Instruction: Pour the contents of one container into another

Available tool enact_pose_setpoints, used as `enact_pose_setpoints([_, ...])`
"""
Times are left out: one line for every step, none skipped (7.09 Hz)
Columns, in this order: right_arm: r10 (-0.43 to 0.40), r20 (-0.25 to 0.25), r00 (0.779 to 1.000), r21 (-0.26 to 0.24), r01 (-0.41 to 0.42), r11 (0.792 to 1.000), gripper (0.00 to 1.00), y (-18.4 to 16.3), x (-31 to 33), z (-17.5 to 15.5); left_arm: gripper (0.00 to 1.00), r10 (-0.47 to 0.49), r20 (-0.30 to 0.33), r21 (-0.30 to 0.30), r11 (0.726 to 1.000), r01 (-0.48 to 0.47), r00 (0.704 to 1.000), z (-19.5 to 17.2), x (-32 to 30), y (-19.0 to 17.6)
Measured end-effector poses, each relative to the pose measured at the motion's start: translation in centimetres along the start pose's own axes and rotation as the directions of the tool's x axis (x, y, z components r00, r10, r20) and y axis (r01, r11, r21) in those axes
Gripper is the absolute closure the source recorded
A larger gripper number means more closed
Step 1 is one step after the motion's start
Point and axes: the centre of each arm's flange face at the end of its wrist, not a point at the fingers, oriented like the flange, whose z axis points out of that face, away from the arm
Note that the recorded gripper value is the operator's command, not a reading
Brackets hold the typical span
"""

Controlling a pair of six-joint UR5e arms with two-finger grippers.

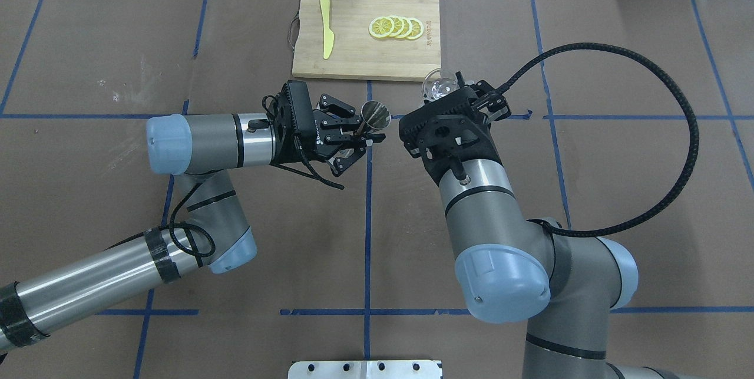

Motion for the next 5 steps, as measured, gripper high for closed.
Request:
enact_pose_setpoints([-0.018,-0.006,1.0,-0.008,0.018,1.0,1.0,-0.6,-0.5,-0.1,1.0,0.0,0.0,0.0,1.0,0.0,1.0,0.0,0.0,0.0])
enact_pose_setpoints([-0.03,-0.009,1.0,-0.013,0.03,0.999,1.0,-0.8,-0.9,-0.1,1.0,0.0,0.0,-0.001,1.0,0.0,1.0,0.0,0.0,0.0])
enact_pose_setpoints([-0.041,-0.012,0.999,-0.019,0.041,0.999,1.0,-0.9,-1.2,-0.1,1.0,0.0,0.001,-0.001,1.0,0.0,1.0,0.0,0.0,0.1])
enact_pose_setpoints([-0.054,-0.015,0.998,-0.024,0.054,0.998,1.0,-1.2,-1.5,0.0,1.0,0.0,0.001,-0.001,1.0,0.0,1.0,0.0,0.0,0.1])
enact_pose_setpoints([-0.068,-0.017,0.998,-0.028,0.067,0.997,1.0,-1.7,-1.9,0.0,1.0,0.0,0.001,-0.001,1.0,0.0,1.0,0.0,0.0,0.1])
